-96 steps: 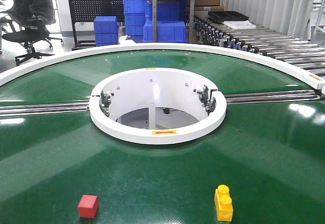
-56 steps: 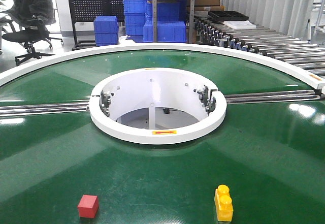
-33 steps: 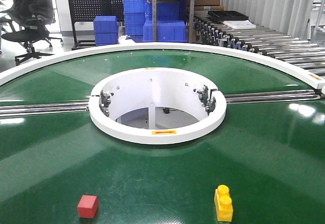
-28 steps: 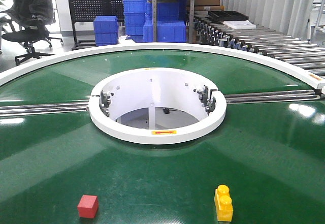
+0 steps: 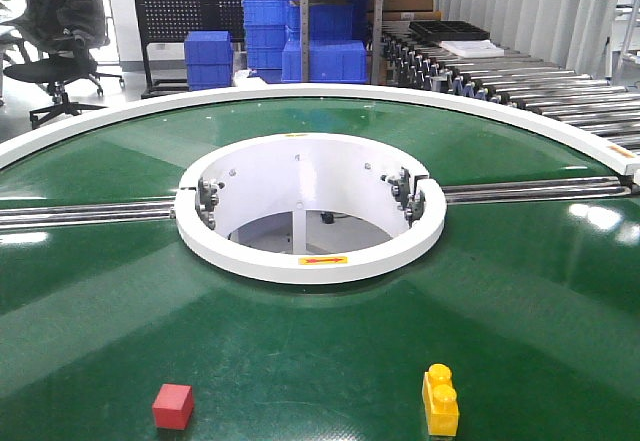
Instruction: Pick red and yellow blocks into blue bin
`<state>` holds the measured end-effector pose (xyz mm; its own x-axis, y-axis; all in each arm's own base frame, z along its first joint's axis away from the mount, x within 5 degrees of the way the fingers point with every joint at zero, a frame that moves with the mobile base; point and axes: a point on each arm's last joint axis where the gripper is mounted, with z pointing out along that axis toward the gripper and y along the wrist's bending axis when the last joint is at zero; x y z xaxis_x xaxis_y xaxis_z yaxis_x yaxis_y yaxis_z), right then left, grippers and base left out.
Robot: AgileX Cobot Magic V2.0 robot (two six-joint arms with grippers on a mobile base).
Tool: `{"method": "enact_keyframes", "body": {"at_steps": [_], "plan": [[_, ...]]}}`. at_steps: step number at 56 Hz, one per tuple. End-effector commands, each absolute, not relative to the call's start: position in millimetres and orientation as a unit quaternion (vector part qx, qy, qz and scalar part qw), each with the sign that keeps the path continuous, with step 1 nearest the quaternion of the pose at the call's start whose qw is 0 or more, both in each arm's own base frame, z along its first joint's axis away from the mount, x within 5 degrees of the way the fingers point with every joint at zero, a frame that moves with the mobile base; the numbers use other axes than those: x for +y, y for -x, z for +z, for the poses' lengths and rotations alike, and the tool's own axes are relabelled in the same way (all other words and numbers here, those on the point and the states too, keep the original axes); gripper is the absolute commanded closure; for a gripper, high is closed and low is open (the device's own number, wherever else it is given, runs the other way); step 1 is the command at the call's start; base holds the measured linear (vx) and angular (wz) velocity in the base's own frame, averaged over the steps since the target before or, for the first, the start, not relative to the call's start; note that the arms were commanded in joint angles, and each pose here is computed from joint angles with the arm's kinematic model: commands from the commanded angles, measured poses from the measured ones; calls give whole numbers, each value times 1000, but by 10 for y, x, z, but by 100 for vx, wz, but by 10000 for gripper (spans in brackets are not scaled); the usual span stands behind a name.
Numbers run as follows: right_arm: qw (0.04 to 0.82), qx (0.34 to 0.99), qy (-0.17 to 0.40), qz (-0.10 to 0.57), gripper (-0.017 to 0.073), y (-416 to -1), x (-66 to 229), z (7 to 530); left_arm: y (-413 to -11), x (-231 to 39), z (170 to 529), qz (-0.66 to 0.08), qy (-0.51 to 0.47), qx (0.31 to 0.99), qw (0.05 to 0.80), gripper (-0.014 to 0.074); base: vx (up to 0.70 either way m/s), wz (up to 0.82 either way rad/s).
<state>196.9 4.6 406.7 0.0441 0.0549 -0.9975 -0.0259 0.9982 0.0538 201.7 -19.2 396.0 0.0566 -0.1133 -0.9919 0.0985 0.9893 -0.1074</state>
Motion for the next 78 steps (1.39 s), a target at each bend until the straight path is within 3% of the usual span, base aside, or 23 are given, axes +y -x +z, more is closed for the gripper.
{"method": "enact_keyframes", "body": {"at_steps": [1,10,16,21,32,38,43,51,55,66,78], "plan": [[760,649,-15,31,568,-1977,40,4260,-1990,-185,4181,-82,13,633,770,592,0,0],[757,653,-9,24,544,-1998,40,4244,-1987,-184,4193,-82,13,627,774,583,0,0],[757,654,-4,18,460,-1998,41,4242,-1983,-182,4212,-82,13,619,781,528,0,0],[753,657,-1,15,341,-1999,42,4233,-1980,-181,4225,-83,13,613,786,440,0,0],[765,644,-7,20,-57,-1994,39,4265,-1981,-181,4222,-82,13,614,785,156,0,0],[775,630,-31,47,-169,-1989,35,4296,-1980,-181,4223,-82,13,614,785,50,0,0],[751,656,-36,64,-165,-1995,65,4257,-1982,-182,4214,-84,14,618,782,17,0,0],[652,753,75,45,-126,-2193,388,4066,-1984,-182,4207,-84,14,621,779,17,0,0],[598,794,100,50,-104,-2372,541,3964,-1985,-183,4202,-84,14,623,778,17,0,0],[440,893,81,51,-50,-2934,740,3607,-1992,-186,4168,-83,13,638,765,17,0,0],[316,945,79,29,-3,-3454,871,3193,-1993,-186,4163,-83,13,640,764,17,0,0]]}}
